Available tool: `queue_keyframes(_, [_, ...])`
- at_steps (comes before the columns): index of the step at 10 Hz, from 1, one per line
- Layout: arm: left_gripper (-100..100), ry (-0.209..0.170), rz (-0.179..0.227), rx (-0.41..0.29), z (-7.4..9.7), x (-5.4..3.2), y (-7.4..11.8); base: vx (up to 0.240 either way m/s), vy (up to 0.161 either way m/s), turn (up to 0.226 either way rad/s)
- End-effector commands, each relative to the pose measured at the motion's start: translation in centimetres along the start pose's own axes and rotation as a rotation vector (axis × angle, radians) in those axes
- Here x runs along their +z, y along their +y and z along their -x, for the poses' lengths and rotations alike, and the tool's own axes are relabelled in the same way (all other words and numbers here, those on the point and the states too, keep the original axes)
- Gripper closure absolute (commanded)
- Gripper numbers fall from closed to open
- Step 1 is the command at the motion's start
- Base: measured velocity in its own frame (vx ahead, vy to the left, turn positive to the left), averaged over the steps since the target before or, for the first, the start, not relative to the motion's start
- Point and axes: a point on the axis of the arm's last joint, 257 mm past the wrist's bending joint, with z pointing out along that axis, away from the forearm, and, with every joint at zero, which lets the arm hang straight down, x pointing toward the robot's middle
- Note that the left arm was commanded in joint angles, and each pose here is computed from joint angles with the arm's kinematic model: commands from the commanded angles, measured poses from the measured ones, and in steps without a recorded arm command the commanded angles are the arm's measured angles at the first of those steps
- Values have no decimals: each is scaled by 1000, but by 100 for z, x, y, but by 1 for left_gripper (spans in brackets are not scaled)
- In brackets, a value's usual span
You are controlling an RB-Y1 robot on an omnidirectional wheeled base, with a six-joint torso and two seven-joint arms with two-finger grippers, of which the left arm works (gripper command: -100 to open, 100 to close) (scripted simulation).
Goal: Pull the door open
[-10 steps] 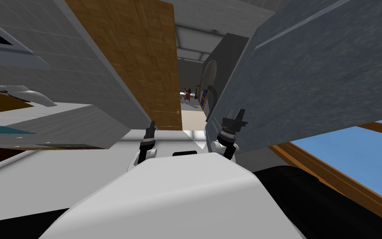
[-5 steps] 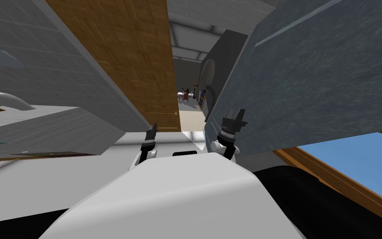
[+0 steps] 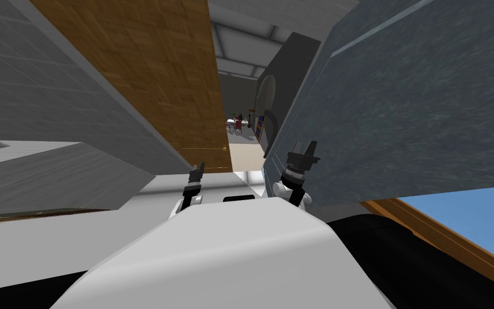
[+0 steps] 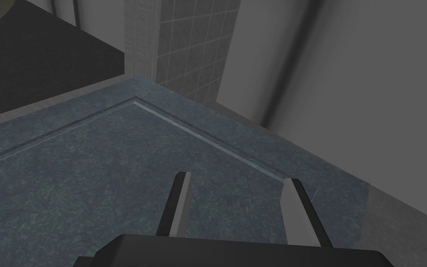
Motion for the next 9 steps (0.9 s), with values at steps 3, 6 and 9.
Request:
queue_keyframes(3, [-100,42,38,101,-187,-81,207,95,-24,-62])
queue_keyframes(6, [-100,78,66,176,-332,-164,366,113,-10,-62])
queue_keyframes(9, [-100,115,91,247,-474,-254,512,106,-8,-60])
